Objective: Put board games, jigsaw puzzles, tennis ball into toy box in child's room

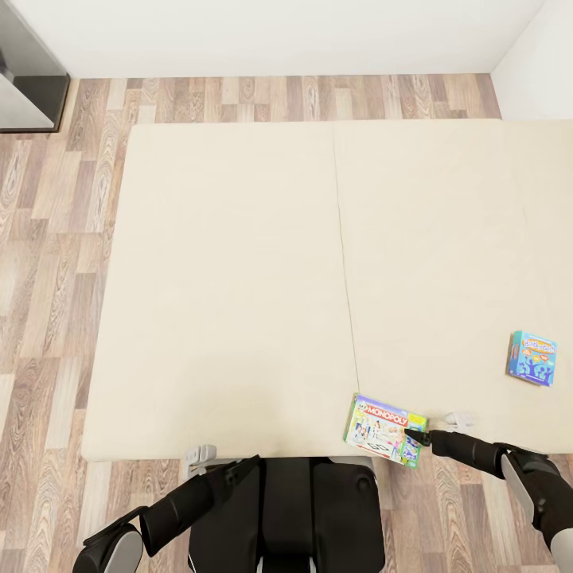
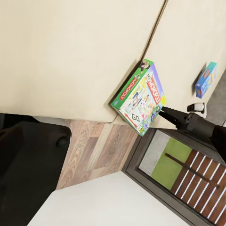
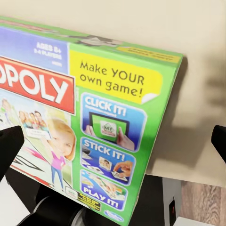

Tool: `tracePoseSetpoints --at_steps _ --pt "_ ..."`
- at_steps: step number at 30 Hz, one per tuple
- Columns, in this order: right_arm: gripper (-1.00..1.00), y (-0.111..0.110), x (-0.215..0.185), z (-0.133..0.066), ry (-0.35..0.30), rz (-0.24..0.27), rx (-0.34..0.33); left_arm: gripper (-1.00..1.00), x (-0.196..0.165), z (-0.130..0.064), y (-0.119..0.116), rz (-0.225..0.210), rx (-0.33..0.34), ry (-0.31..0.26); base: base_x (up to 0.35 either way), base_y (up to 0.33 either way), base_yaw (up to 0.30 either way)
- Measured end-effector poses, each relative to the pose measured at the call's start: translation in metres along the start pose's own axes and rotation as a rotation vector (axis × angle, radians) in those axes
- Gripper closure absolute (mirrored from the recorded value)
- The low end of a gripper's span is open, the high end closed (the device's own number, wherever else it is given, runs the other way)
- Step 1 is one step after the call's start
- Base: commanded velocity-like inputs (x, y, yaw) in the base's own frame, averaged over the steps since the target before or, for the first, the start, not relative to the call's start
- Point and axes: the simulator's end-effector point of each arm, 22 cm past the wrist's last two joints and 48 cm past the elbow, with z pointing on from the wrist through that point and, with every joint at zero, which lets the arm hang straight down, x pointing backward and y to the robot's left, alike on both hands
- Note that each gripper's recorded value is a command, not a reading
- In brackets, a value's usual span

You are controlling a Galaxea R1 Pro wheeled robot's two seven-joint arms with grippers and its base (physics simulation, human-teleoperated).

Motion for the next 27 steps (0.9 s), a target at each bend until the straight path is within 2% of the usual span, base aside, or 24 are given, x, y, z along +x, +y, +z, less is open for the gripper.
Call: tracePoseSetpoints --at_steps 27 --pt "-1.0 0.0 -0.0039 0.0 -0.003 -0.004 0.001 -1.0 0.0005 -0.001 0.0 0.0 0.0 0.0 0.0 0.0 0.0"
